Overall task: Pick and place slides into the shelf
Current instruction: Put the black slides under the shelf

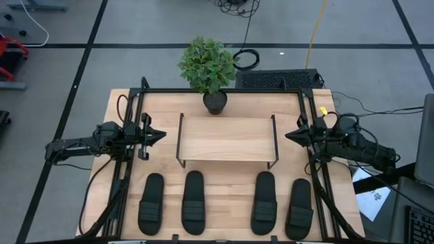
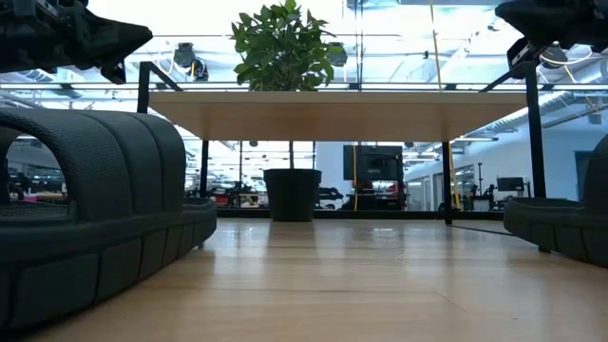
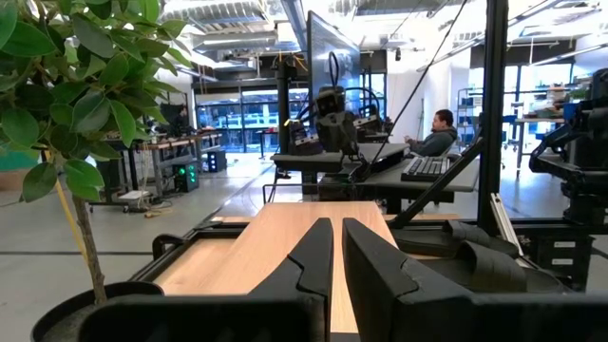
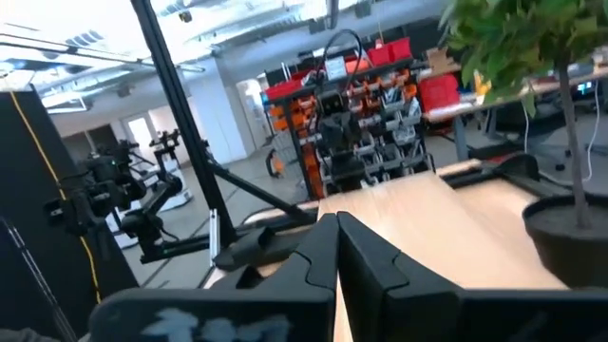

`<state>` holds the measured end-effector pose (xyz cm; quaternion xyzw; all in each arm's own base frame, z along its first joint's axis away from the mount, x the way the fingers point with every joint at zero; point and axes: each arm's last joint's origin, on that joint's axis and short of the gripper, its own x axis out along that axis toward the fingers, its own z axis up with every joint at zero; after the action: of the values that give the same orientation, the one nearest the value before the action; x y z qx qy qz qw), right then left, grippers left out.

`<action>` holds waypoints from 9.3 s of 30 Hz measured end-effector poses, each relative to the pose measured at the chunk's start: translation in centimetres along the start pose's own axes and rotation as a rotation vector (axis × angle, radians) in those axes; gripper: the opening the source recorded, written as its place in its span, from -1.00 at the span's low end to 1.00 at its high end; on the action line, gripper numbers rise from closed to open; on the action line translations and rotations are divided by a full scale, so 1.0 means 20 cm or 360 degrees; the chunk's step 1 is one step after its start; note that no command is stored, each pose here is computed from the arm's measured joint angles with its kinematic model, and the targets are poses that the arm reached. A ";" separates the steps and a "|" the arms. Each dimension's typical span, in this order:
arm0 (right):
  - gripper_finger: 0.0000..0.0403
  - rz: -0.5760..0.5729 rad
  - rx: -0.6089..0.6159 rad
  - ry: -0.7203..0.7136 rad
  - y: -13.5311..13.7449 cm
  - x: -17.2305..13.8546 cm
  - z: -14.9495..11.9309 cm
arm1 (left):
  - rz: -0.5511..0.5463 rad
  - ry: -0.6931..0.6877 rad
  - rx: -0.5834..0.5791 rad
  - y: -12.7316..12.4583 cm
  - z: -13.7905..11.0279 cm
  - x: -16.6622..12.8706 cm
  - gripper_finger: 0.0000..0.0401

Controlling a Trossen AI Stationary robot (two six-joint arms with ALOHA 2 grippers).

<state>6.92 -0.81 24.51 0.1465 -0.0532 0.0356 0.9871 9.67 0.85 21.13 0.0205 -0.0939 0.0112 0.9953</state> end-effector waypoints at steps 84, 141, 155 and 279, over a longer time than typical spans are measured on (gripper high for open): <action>0.23 -0.0223 0.1364 0.1781 0.04 0.00 -0.09 | 0.0000 0.0000 0.0000 0.00 0.00 0.00 -0.85; 0.23 0.0772 -0.0096 0.0577 0.26 0.23 0.66 | 0.0000 0.0000 0.0000 0.00 0.00 0.00 -0.85; 0.23 0.1062 -0.0210 0.0522 0.41 0.50 0.54 | 0.0000 -0.0001 0.0000 0.00 0.00 0.00 -0.85; 0.23 0.0037 -0.0413 0.1248 0.78 0.25 -0.72 | -0.0001 0.0000 0.0001 0.00 0.00 0.00 -0.85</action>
<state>11.92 18.61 15.78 -0.0045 0.3213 0.0928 0.9424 9.67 0.84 21.13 0.0206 -0.0939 0.0111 0.9953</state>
